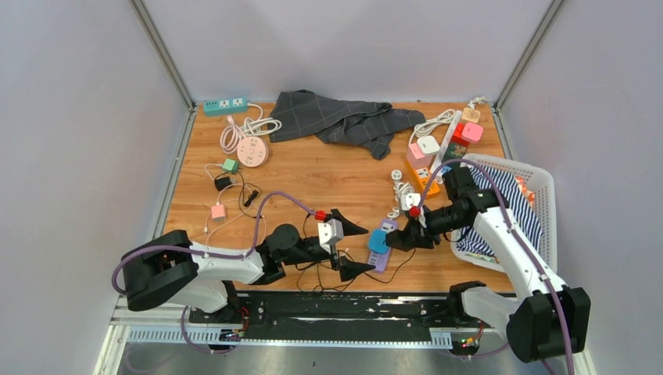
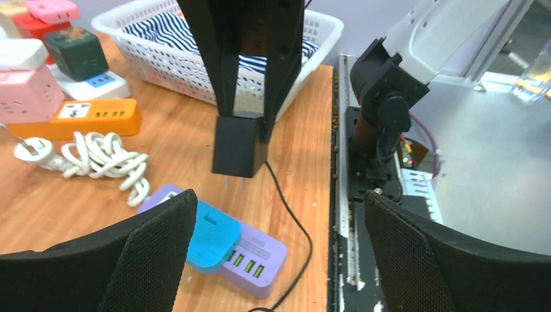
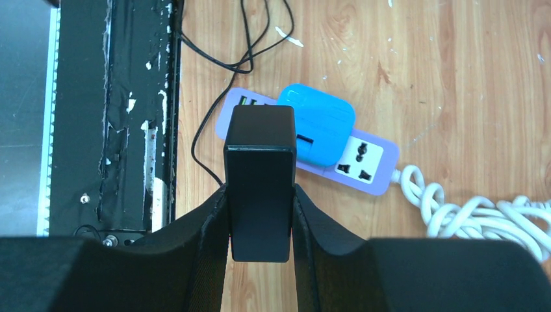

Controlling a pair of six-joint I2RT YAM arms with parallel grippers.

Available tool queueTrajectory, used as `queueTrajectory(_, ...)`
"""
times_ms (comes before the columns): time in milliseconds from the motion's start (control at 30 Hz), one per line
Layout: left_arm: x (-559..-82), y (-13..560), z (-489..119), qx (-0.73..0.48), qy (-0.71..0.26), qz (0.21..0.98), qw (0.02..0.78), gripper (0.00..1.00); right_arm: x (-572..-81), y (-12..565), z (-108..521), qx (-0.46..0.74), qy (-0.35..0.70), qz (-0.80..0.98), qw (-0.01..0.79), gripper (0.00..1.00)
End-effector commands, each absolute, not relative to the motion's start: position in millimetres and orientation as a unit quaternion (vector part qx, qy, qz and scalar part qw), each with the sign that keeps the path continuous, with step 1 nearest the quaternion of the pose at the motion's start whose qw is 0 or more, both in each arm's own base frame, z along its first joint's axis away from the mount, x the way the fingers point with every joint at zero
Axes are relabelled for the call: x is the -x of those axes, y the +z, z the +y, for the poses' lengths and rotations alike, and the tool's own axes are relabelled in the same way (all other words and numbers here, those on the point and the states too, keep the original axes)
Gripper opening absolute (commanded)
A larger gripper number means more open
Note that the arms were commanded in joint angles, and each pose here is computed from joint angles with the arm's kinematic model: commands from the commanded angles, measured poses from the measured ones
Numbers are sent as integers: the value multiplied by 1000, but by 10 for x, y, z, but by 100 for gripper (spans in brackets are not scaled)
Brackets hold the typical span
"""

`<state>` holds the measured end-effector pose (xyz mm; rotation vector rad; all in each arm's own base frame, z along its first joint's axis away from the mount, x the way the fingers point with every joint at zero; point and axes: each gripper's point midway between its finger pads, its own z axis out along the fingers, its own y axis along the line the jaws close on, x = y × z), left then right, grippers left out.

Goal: Pull the plug off the socket
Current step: Place the plug at the center of the board.

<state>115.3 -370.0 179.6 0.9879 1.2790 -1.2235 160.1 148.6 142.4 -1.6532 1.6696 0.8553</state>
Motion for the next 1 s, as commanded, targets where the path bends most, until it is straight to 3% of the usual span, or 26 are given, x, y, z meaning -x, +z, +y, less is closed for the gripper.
queueTrajectory(0, -1186, 1751, -3718, -485, -459, 474, 574, 100, -1459, 1370, 1525, 659, 340, 580, 337, 0)
queueTrajectory(300, -1204, 1580, -3958, -524, -449, 415, 593, 100, -1387, 1272, 1518, 684, 335, 548, 345, 1)
queueTrajectory(567, -1282, 1462, -4160, -501, -438, 444, 600, 95, -1375, 1267, 1530, 684, 339, 544, 348, 1)
queueTrajectory(767, -1301, 1323, -4240, -484, -436, 467, 599, 85, -1365, 1251, 1530, 685, 341, 543, 346, 1)
queueTrajectory(967, -1374, 1326, -4267, -463, -436, 492, 595, 85, -1356, 1240, 1532, 685, 344, 542, 345, 1)
